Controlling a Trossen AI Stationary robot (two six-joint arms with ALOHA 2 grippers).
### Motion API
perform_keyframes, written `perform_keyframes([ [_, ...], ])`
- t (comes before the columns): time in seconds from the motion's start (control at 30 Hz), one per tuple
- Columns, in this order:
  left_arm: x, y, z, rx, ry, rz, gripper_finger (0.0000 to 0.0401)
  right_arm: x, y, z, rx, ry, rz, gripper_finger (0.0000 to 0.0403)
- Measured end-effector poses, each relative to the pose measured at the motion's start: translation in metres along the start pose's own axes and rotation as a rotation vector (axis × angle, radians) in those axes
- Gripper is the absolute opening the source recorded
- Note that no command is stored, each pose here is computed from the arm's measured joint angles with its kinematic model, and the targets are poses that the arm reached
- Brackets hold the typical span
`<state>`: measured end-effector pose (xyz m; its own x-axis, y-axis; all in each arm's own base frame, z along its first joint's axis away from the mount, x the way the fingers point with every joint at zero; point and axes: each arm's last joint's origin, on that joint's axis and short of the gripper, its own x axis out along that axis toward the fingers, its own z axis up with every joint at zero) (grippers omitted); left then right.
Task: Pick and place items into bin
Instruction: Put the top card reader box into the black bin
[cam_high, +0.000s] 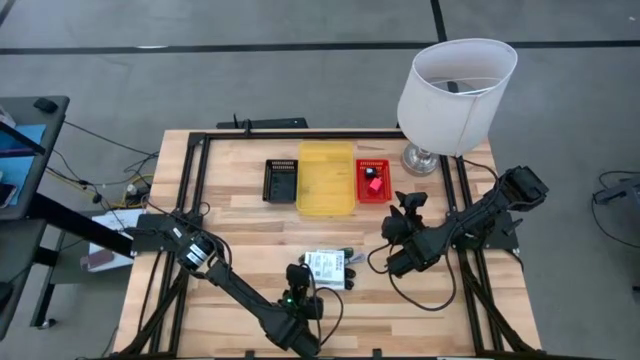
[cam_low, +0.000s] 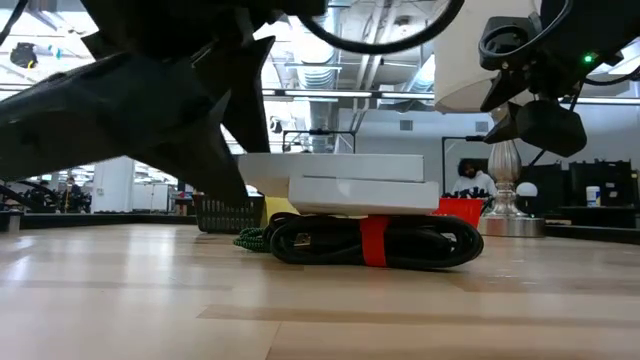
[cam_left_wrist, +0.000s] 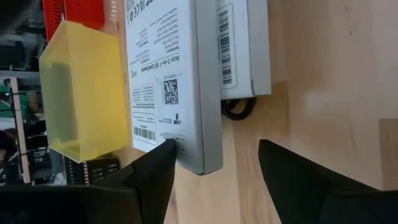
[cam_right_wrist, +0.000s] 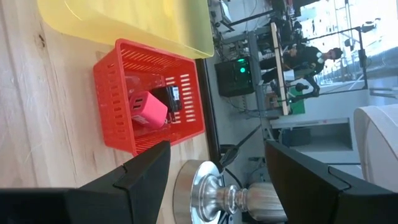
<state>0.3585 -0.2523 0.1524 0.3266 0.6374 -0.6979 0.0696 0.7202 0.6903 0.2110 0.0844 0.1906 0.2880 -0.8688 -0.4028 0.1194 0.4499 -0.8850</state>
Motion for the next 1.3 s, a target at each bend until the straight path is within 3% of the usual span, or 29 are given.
perform_keyframes([
  [0.77, 0.011, -0.001, -0.003, 0.016, -0.008, 0.055, 0.0220, 0.000, 0.000, 0.000, 0.001, 0.000, 0.000, 0.0258],
  [1.3, 0.011, -0.001, -0.003, 0.016, -0.015, 0.065, 0.0197, 0.000, 0.000, 0.000, 0.002, 0.000, 0.001, 0.0258],
])
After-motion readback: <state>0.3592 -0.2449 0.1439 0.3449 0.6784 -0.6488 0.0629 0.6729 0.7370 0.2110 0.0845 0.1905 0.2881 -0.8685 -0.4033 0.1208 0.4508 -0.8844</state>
